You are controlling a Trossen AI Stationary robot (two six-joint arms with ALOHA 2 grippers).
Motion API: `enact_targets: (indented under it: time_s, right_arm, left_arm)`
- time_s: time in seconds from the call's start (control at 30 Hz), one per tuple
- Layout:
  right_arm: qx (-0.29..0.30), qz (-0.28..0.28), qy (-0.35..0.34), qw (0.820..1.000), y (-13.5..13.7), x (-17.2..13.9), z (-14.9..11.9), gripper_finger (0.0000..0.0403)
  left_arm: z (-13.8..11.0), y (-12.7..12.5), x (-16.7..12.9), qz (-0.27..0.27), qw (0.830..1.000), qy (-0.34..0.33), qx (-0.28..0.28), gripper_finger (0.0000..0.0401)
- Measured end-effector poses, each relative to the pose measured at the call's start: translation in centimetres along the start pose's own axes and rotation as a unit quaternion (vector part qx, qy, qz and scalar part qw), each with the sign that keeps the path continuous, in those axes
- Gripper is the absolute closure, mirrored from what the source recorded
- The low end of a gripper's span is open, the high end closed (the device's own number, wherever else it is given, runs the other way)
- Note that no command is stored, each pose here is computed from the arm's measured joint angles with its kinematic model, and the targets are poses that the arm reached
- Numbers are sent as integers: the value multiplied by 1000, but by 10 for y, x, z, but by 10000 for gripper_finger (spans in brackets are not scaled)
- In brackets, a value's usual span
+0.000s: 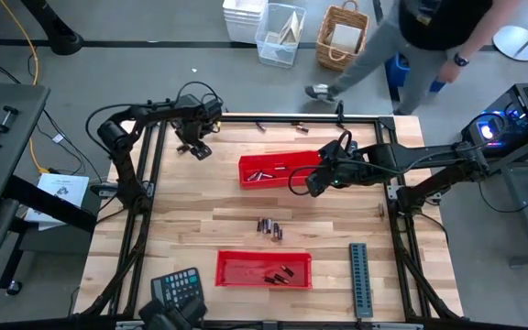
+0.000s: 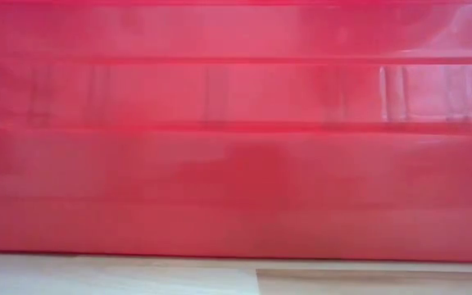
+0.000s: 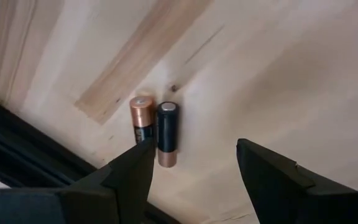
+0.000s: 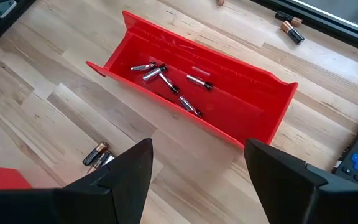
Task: Sort batteries
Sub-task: Put the black battery into the bottom red bin
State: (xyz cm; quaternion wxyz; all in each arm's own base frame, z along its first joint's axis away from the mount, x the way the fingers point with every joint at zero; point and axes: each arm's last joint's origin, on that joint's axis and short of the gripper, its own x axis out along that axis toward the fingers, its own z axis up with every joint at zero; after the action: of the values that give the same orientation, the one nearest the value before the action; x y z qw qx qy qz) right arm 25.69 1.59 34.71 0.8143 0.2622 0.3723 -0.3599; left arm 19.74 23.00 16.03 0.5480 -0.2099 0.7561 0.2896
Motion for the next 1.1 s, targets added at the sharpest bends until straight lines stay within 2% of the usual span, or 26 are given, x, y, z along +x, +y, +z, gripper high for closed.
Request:
enact_targets:
  time_s: [0.23,0.67,0.93,1.1]
  right_arm:
    - [-1,-1,-1,1000,0,0,0,153]
    - [-4,-4,-5,1000,0,0,0,153]
    - [-4,-5,-6,1000,0,0,0,153]
    - [-2,-5,-6,1000,0,0,0,153]
  left_arm:
    - [-1,11,3,-12,1000,1,-8,178]
    - [2,13,4,-46,999,-14,-26,178]
    - [-4,8,22,-41,999,12,-20,178]
    - [-5,6,30,-41,999,5,-32,178]
